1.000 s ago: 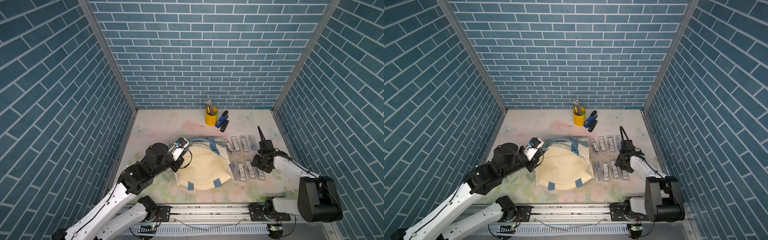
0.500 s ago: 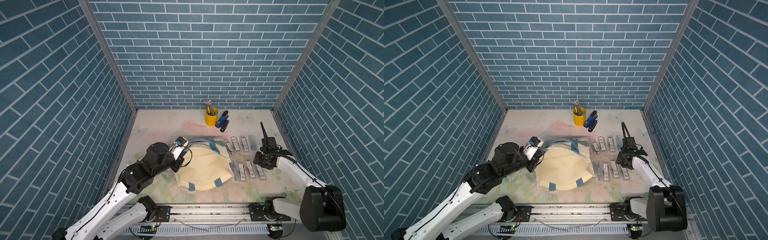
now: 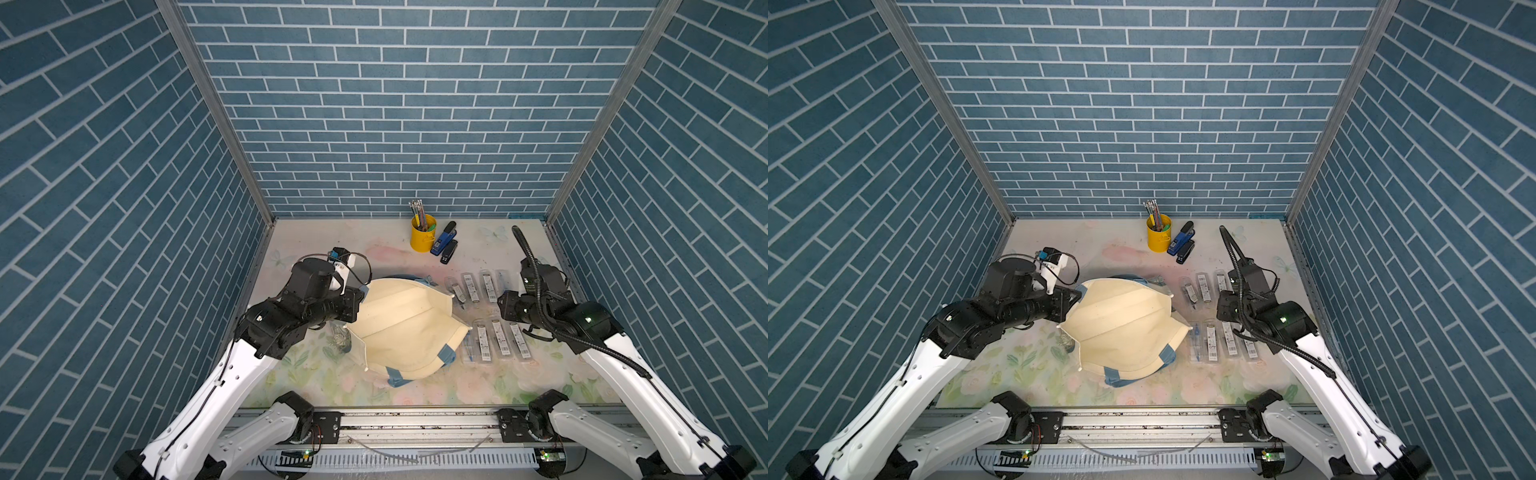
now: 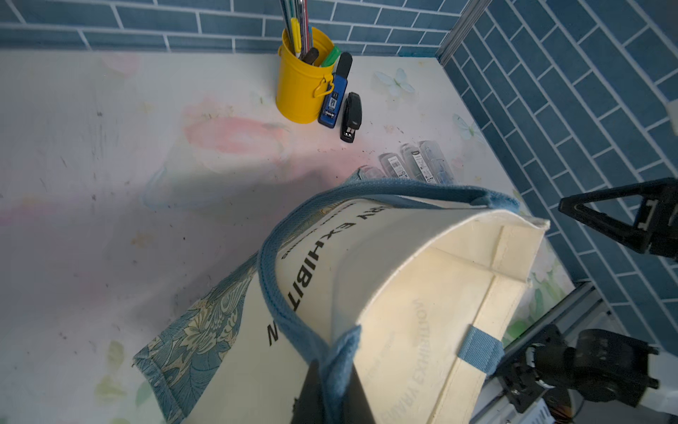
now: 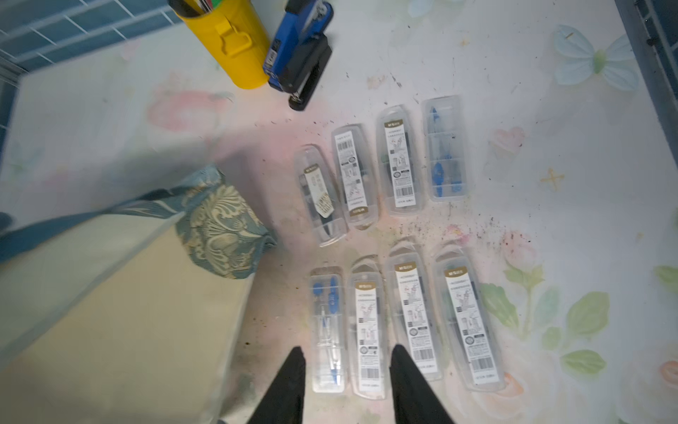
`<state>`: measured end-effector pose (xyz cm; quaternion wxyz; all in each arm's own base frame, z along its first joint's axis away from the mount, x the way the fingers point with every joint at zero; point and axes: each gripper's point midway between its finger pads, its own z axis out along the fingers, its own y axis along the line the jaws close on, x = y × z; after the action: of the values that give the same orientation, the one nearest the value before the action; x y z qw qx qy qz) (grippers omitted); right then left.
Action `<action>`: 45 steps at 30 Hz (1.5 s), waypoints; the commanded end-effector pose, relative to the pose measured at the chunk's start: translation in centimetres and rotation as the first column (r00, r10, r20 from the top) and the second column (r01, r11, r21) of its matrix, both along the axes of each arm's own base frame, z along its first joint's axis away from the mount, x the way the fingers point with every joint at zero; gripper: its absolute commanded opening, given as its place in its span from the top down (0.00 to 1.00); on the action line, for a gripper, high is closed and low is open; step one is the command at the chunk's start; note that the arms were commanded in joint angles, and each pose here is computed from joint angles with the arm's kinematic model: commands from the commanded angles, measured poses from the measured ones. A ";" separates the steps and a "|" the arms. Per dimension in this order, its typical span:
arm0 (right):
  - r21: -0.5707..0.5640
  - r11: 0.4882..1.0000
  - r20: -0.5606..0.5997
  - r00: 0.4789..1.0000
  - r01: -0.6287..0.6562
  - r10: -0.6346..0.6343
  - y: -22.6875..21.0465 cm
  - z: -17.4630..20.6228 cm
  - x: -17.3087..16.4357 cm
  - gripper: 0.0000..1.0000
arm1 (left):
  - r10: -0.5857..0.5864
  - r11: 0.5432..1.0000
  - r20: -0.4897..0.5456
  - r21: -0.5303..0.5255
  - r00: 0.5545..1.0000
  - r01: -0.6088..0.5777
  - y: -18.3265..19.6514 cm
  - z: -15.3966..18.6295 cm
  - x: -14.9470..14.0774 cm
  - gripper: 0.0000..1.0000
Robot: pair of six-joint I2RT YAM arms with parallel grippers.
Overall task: Take out the compass set from the canvas bag
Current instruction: Place the compass set at the center of the board, then place the canvas bag at the center of the board.
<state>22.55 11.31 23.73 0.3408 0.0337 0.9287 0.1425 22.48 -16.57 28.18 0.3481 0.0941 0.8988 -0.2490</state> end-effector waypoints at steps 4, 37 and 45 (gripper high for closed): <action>-0.015 0.960 0.086 0.956 -0.279 0.279 5.9 0.5 -2.9 0.53 | 0.072 0.989 -0.119 -0.117 0.990 -0.086 -0.3 0.8 -0.5 1.00; 0.238 0.932 -0.151 0.938 -0.273 0.313 20.3 -3.6 -1.1 1.00 | 0.110 0.972 -0.247 -0.178 0.963 -0.156 0.8 -3.0 -1.4 1.00; 0.236 0.895 -0.187 0.887 -0.378 0.423 21.0 0.2 2.1 1.00 | 0.038 0.970 -0.372 -0.210 0.928 -0.124 -0.1 -3.3 -3.7 1.00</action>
<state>24.21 31.81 20.59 0.1859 -0.0642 0.9414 0.2739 20.45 -16.12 24.89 0.2370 -0.0325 0.9145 -0.3264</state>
